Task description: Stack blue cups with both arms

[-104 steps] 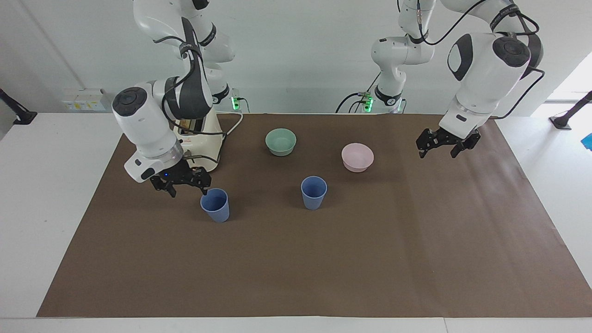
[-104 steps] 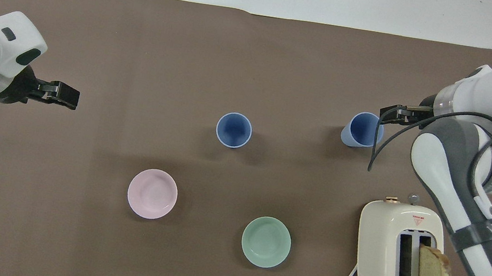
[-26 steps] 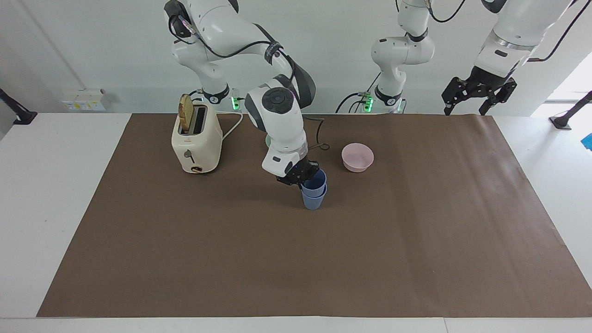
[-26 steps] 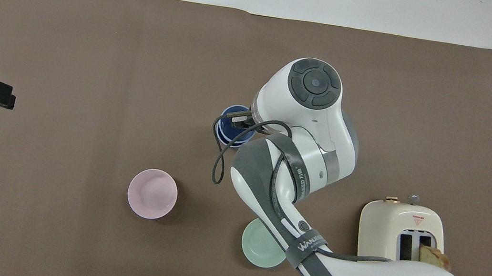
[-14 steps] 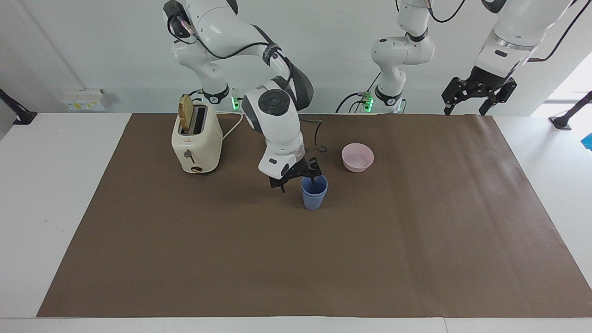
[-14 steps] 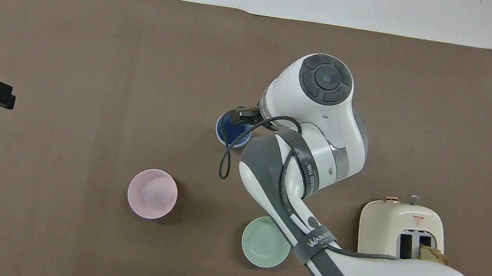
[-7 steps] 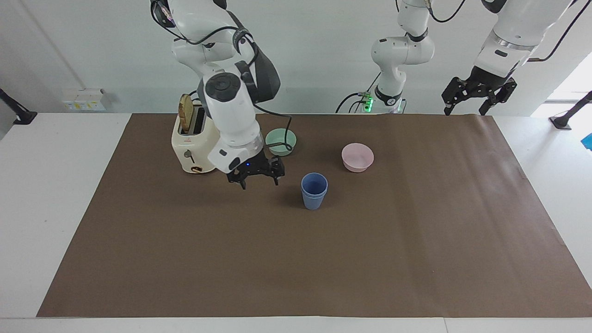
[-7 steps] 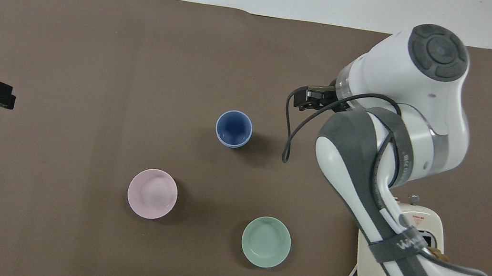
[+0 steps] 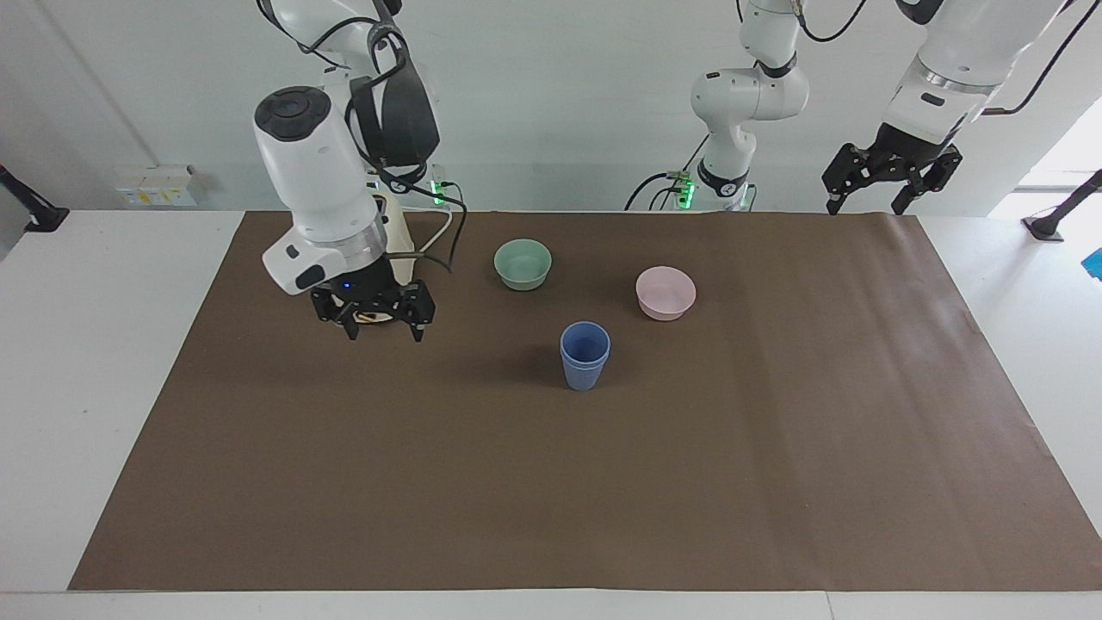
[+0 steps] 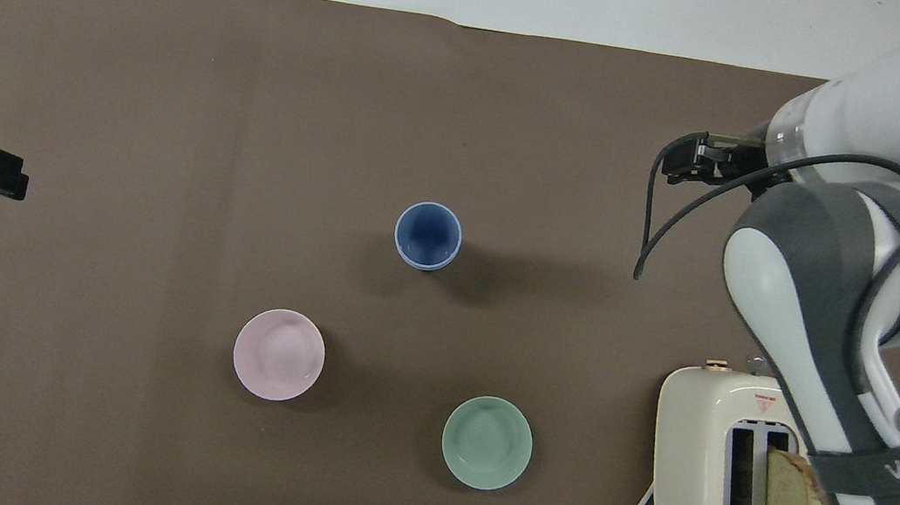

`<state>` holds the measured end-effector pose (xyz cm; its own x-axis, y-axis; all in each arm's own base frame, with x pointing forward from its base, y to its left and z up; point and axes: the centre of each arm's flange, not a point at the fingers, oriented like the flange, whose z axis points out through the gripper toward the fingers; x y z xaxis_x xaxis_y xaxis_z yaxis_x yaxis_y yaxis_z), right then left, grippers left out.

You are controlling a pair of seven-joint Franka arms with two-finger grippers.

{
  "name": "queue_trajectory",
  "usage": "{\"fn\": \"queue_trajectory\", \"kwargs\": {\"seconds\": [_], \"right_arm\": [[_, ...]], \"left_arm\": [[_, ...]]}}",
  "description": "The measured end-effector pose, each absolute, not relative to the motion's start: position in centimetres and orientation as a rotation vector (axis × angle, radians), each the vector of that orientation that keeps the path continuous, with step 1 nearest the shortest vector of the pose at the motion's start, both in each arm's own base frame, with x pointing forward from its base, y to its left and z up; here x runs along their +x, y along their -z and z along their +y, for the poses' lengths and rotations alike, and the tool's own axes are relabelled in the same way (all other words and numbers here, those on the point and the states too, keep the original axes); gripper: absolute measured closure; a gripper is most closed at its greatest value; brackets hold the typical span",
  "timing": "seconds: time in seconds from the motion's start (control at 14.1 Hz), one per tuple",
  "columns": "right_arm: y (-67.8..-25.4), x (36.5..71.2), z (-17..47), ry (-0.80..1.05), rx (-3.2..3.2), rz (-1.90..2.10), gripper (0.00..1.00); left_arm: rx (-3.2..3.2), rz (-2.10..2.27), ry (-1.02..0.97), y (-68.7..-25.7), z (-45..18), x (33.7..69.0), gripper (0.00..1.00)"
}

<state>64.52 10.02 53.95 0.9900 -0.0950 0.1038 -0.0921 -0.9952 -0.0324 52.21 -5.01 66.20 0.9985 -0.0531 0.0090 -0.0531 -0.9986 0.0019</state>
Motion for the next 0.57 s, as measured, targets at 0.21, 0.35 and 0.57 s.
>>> {"fn": "queue_trajectory", "kwargs": {"seconds": [0.21, 0.35, 0.57], "right_arm": [[-54.3, 64.6, 5.2, 0.134, -3.121, 0.182, 0.0], [-54.6, 64.7, 2.5, 0.142, -3.124, 0.236, 0.0], [-55.6, 64.2, -0.6, 0.155, -3.143, 0.294, 0.0]], "left_arm": [[3.138, -0.083, -0.014, -66.2, -5.0, 52.2, 0.0], [3.138, -0.083, -0.014, -66.2, -5.0, 52.2, 0.0], [3.138, -0.083, -0.014, -66.2, -5.0, 52.2, 0.0]]}}
